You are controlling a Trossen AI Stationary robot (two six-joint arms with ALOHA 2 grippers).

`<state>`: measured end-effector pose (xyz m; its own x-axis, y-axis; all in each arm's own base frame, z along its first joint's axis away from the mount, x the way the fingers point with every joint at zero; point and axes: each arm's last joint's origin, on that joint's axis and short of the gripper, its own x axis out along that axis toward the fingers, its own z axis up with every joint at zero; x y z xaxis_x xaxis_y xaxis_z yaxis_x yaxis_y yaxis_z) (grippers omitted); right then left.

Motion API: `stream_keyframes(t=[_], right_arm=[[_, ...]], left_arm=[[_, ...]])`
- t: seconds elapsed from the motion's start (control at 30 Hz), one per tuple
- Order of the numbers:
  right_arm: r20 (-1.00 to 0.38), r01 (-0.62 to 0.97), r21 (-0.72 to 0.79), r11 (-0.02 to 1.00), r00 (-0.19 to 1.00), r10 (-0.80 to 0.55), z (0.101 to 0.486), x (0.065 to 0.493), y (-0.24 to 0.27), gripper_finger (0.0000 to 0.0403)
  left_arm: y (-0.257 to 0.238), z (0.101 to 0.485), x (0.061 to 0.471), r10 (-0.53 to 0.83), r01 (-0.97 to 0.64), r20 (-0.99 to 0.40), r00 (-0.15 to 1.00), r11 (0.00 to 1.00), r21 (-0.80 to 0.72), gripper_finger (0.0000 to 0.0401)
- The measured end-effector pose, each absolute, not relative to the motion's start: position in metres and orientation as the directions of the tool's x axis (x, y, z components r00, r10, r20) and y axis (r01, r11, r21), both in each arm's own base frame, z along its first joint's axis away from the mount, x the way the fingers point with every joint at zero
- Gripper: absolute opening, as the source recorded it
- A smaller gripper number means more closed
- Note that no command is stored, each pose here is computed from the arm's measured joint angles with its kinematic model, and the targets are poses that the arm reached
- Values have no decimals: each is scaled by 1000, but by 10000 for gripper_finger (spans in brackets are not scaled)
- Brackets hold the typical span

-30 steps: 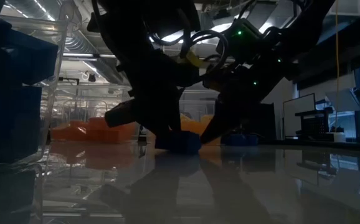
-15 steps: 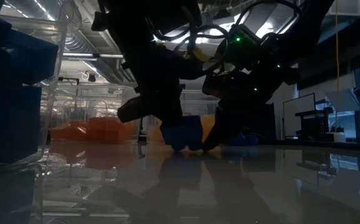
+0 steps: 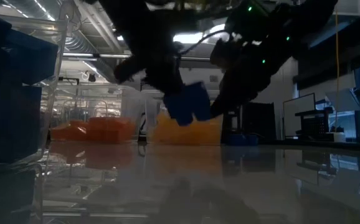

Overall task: Sort blocks
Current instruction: Put the blue game piece into the bottom transparent bin

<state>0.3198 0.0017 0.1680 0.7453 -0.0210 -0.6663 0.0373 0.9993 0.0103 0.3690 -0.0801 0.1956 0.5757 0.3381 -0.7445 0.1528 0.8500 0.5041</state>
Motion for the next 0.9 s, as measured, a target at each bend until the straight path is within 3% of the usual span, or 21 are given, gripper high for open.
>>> stream_keyframes(t=[0.33, 0.53, 0.67, 0.9], right_arm=[[-638, 124, -128, 984, 749, -178, 200, 301, -3, 20], [-663, 125, -139, 982, 725, -186, 197, 299, -4, 20], [-664, 125, -139, 982, 724, -186, 197, 299, -4, 20], [-662, 126, -139, 982, 726, -186, 198, 299, -4, 20]], left_arm=[[-105, 266, 331, 233, 96, -656, 718, 900, 425, 4], [-122, 319, 284, 119, 40, -576, 809, 966, 255, 4], [-135, 338, 249, 2, 74, -582, 813, 991, 107, 3], [-159, 338, 207, -150, 128, -694, 704, 988, -84, 13]])
